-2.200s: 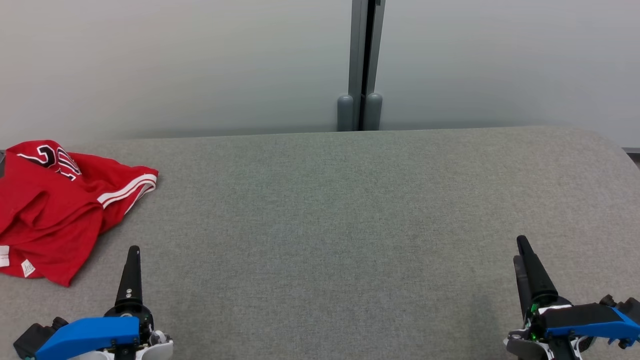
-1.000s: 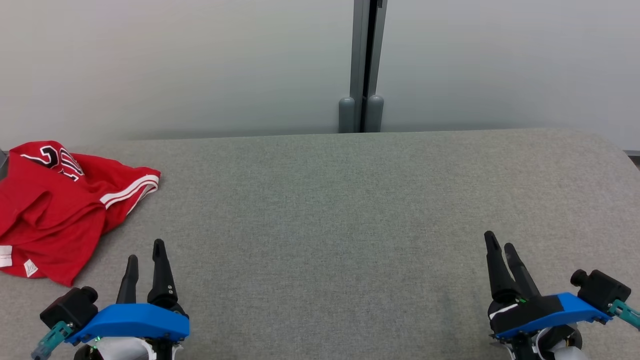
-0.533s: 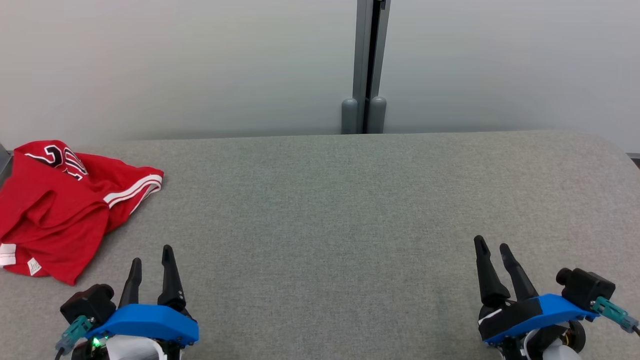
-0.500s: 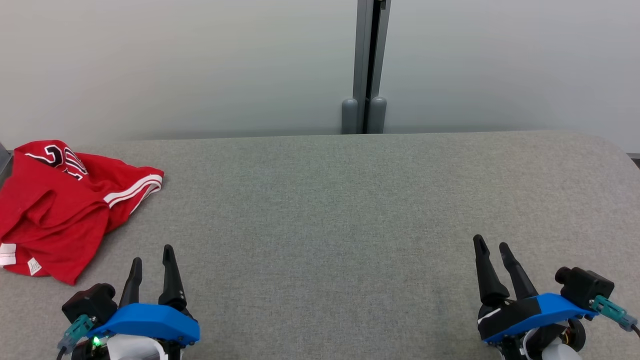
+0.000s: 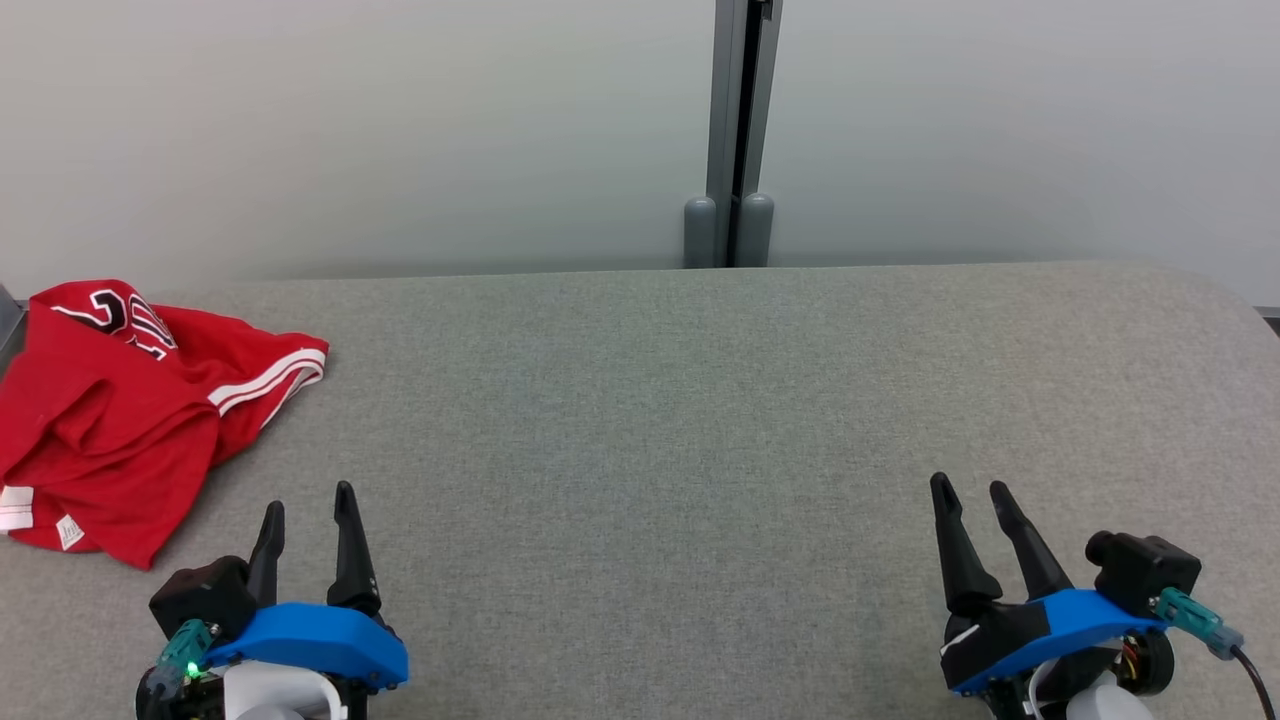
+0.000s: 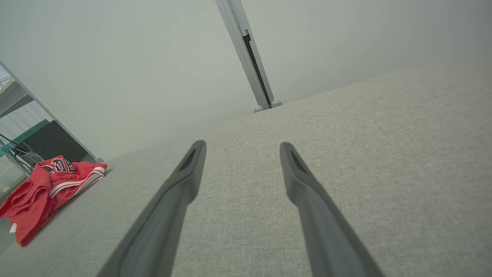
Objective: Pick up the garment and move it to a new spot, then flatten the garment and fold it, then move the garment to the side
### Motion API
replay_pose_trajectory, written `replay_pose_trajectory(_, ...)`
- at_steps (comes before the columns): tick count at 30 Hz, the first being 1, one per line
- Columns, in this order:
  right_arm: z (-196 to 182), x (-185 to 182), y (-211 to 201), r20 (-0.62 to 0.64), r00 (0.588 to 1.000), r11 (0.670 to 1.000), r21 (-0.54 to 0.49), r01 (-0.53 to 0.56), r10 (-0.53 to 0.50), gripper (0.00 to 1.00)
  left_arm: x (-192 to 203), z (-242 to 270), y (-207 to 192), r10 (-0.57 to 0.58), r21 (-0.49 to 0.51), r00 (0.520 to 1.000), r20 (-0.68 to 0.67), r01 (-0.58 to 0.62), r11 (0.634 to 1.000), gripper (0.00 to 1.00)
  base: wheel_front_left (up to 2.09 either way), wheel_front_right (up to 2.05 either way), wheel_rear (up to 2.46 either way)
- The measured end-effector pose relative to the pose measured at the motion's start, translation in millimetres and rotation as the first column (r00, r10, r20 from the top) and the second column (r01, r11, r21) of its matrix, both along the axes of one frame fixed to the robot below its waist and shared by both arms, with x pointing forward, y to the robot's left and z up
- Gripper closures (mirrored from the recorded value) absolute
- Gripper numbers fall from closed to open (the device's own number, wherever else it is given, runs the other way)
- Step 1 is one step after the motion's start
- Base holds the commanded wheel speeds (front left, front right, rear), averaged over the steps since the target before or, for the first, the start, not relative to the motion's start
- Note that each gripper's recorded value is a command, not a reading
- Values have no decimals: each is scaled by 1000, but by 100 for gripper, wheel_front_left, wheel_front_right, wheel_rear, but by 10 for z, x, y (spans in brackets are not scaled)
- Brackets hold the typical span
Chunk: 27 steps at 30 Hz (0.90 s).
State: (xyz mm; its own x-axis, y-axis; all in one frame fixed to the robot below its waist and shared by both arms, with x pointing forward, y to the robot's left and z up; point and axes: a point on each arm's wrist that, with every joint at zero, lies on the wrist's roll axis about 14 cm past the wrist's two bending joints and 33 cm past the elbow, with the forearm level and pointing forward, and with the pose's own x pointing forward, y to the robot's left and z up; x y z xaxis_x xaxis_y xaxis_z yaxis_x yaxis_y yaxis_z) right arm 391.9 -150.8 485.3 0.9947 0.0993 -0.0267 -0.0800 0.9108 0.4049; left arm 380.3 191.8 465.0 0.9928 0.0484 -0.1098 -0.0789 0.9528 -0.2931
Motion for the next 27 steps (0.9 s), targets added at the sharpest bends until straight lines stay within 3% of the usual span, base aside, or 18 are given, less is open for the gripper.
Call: replay_pose_trajectory(27,14,33,136,41,996,970,-233,-64,76,0,-35,43,-8,-38,214,999,18,33,976,0,0,0,0)
